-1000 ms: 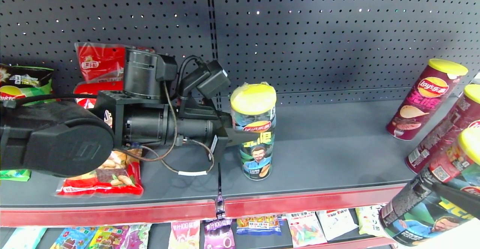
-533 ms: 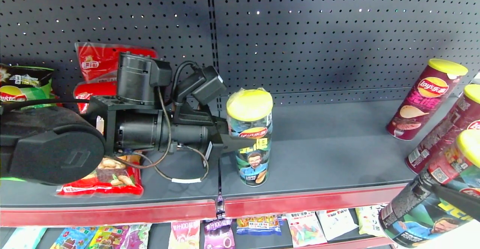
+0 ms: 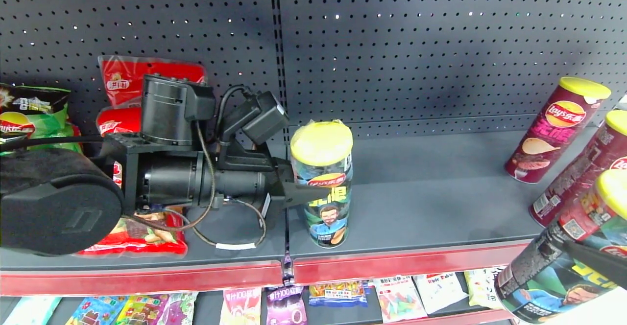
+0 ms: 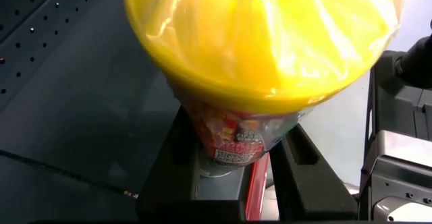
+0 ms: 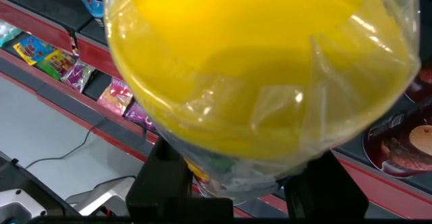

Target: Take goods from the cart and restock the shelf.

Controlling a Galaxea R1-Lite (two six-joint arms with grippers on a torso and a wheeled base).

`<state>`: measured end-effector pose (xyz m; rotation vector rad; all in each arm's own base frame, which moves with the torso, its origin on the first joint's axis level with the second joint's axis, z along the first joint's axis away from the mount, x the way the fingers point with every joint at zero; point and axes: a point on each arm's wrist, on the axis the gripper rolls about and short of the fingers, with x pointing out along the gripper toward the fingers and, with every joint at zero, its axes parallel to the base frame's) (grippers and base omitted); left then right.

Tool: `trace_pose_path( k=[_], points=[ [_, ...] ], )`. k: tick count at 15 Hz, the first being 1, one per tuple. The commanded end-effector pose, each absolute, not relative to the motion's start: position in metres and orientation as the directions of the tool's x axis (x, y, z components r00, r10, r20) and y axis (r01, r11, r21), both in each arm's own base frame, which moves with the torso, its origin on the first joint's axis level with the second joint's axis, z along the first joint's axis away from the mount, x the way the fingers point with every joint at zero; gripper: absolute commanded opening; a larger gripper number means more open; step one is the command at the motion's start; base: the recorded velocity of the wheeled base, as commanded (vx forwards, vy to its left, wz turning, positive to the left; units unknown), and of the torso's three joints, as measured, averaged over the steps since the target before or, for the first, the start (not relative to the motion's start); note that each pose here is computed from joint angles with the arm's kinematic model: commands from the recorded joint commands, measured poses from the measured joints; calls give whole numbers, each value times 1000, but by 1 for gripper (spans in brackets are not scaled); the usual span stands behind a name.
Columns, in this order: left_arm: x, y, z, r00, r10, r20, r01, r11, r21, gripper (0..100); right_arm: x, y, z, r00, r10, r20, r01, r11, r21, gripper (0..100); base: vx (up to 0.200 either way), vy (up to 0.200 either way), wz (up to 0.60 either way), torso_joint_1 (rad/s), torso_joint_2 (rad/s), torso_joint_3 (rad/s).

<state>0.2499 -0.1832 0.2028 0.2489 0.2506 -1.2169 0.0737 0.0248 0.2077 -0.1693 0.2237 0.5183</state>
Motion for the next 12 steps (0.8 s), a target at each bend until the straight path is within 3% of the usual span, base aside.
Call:
trace_pose_path(
  k=[1, 7, 12],
  points=[
    [253, -186, 199, 320, -887, -332, 945, 324, 45, 0, 73, 25, 208, 845, 471, -252, -508, 855, -105, 0, 0, 0, 0, 0, 0, 0],
    [273, -200, 201, 335, -890, -308, 941, 331, 67, 0, 73, 25, 207, 845, 471, -254, -508, 855, -104, 0, 0, 0, 0, 0, 0, 0],
    [269, -199, 203, 286, -910, -301, 957, 284, 50, 0, 73, 25, 207, 845, 471, -254, -508, 855, -104, 0, 0, 0, 0, 0, 0, 0]
  ],
)
